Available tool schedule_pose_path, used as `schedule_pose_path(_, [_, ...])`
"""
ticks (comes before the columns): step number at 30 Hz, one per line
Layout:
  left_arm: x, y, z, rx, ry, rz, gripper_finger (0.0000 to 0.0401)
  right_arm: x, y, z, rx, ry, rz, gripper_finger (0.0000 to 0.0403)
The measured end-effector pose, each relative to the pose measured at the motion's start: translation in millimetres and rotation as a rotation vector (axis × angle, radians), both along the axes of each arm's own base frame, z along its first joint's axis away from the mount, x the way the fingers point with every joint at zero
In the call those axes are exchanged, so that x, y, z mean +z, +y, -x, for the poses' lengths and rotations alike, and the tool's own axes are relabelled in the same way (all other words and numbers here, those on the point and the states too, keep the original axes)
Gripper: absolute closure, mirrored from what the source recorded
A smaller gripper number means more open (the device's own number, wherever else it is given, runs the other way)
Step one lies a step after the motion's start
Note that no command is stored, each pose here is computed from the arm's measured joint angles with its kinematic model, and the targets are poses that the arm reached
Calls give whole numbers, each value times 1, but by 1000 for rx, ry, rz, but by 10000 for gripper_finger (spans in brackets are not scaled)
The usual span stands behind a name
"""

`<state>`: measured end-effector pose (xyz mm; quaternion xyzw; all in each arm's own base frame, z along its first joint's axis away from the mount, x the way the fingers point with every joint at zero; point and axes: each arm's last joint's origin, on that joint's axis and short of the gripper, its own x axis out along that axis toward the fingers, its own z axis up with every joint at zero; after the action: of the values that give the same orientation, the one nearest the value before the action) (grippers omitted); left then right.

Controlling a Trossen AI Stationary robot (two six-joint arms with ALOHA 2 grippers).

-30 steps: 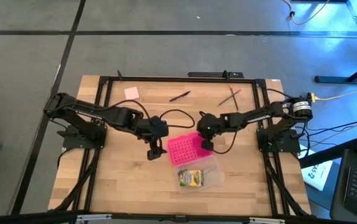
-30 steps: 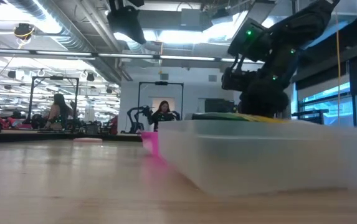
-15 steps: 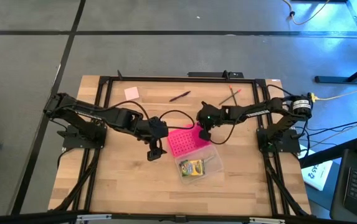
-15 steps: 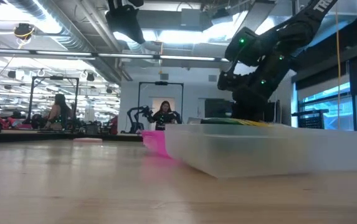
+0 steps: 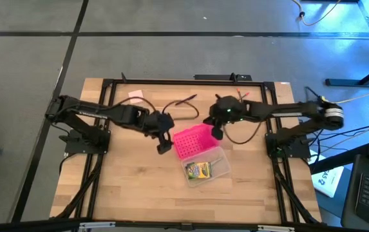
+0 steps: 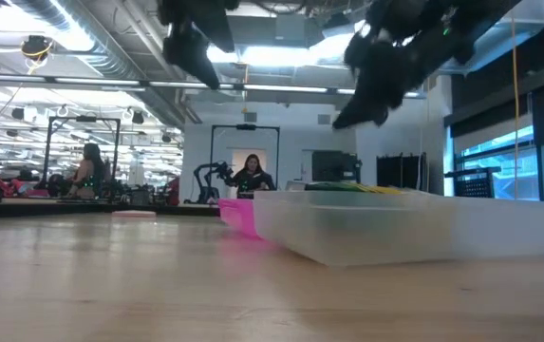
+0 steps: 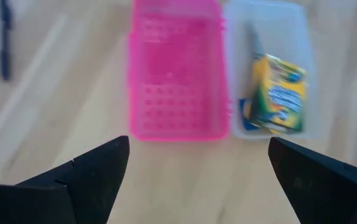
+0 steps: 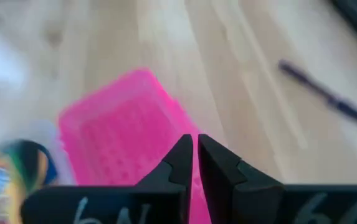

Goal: Pack school essentials
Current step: Put the purple pen into the pink box

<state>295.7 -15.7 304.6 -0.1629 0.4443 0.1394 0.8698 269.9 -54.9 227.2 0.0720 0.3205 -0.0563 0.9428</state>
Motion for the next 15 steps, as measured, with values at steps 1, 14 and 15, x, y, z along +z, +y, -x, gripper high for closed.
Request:
schedule_pose_path(1, [0, 7, 0, 12, 4, -6, 24, 8, 1, 5, 1, -19, 3, 373])
schedule_pose_path(14, [-9, 120, 13, 221, 70, -50, 24, 55, 21, 39, 111, -187, 51, 373])
schedule_pose_path(15, [-9, 128, 16, 250, 67, -48, 24, 55, 21, 39, 108, -182, 48, 373])
